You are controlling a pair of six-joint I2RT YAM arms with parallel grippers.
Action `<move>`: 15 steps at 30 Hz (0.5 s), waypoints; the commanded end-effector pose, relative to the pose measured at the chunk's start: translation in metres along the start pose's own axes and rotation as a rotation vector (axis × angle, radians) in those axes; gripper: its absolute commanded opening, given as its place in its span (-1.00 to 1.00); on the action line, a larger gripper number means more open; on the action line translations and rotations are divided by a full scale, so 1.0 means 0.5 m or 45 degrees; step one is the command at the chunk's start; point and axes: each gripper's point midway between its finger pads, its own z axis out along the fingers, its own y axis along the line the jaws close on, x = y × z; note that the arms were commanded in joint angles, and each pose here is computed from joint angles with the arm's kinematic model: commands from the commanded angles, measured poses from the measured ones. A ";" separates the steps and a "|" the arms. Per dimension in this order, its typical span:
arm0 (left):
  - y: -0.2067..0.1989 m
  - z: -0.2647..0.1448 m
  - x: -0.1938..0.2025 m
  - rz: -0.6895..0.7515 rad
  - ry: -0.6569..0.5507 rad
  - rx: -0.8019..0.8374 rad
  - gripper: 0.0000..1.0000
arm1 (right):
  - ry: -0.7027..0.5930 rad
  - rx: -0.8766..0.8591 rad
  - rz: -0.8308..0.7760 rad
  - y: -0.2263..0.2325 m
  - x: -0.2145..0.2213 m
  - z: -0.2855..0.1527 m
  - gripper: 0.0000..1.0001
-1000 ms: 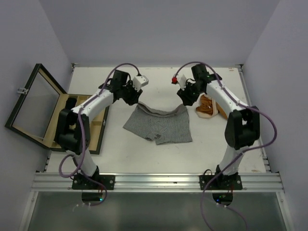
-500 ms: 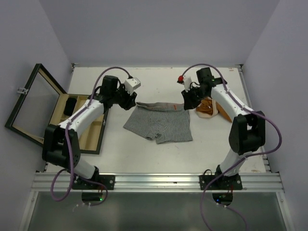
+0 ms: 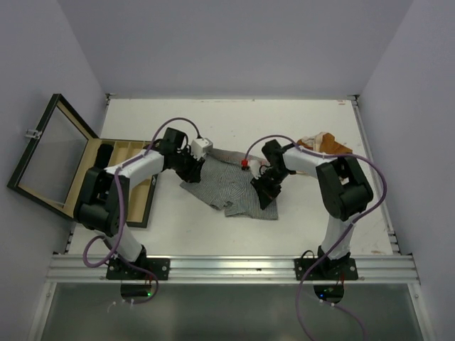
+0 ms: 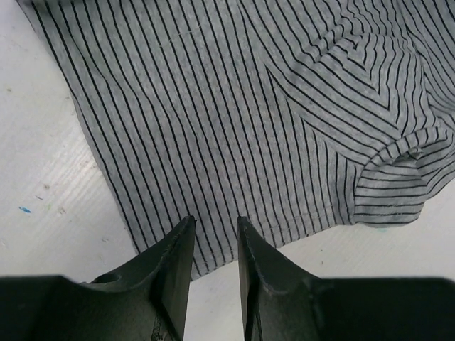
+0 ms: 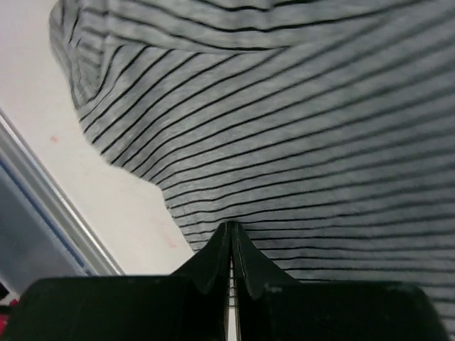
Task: Roll the underwear
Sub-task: Move the underwear to the center of the board
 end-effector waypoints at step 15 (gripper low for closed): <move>-0.046 -0.034 -0.018 -0.057 -0.057 0.109 -0.12 | -0.659 -0.013 -0.049 0.083 -0.299 -0.191 -0.74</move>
